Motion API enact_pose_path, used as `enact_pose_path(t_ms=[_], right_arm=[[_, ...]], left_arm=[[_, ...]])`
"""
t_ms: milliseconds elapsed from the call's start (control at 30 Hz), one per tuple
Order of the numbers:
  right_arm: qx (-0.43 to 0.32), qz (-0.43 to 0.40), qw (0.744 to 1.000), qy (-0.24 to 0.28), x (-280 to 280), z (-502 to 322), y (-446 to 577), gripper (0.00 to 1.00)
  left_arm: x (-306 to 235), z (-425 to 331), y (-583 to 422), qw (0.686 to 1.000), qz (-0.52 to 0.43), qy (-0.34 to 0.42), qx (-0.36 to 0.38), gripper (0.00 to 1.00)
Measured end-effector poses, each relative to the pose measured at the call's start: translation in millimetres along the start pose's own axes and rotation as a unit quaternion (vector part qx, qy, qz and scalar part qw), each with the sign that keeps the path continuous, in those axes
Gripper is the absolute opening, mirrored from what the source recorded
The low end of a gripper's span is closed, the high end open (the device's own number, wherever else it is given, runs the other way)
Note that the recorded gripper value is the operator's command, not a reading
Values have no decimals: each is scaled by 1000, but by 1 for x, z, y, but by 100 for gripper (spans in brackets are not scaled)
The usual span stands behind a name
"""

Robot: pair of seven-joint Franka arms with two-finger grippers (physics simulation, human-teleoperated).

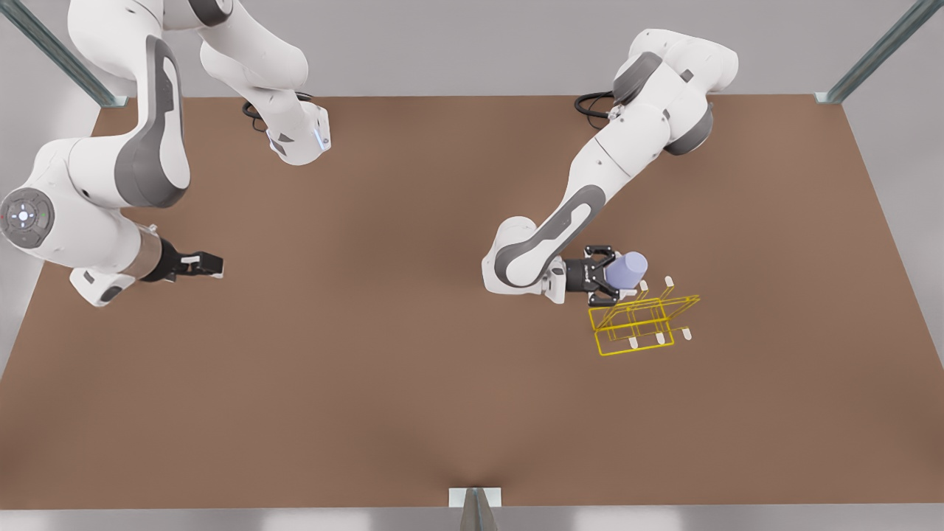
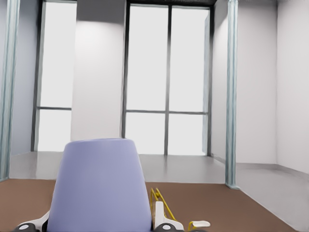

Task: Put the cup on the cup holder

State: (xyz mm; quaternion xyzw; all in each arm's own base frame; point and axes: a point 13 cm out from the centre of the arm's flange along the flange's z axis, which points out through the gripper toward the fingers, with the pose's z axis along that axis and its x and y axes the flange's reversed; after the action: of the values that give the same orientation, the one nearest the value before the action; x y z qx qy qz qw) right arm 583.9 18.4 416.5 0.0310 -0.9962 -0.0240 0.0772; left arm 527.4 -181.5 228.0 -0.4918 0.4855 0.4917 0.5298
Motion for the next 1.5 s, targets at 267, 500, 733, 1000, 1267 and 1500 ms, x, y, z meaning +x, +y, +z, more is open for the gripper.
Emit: enact_pose_path(t_ms=[267, 500, 733, 1000, 1267, 1500], right_arm=[[3, 1, 1000, 4, 3, 3, 0, 100], [1, 11, 1000, 10, 3, 8, -13, 100], [0, 14, 1000, 14, 3, 10, -17, 100], [-1, 14, 1000, 16, 2, 11, -17, 100], [-3, 15, 1000, 22, 1, 18, -19, 100], [-3, 5, 999, 33, 1, 24, -7, 100]], left_arm=[[14, 5, -10, 999, -34, -8, 16, 75], [24, 7, -13, 998, -53, -8, 21, 75], [30, 9, -11, 994, -102, -22, 23, 75], [29, 4, -11, 993, -119, -5, 24, 100], [-97, -28, -10, 982, -137, 133, -11, 100], [-203, -15, -26, 876, -15, 477, -69, 100]])
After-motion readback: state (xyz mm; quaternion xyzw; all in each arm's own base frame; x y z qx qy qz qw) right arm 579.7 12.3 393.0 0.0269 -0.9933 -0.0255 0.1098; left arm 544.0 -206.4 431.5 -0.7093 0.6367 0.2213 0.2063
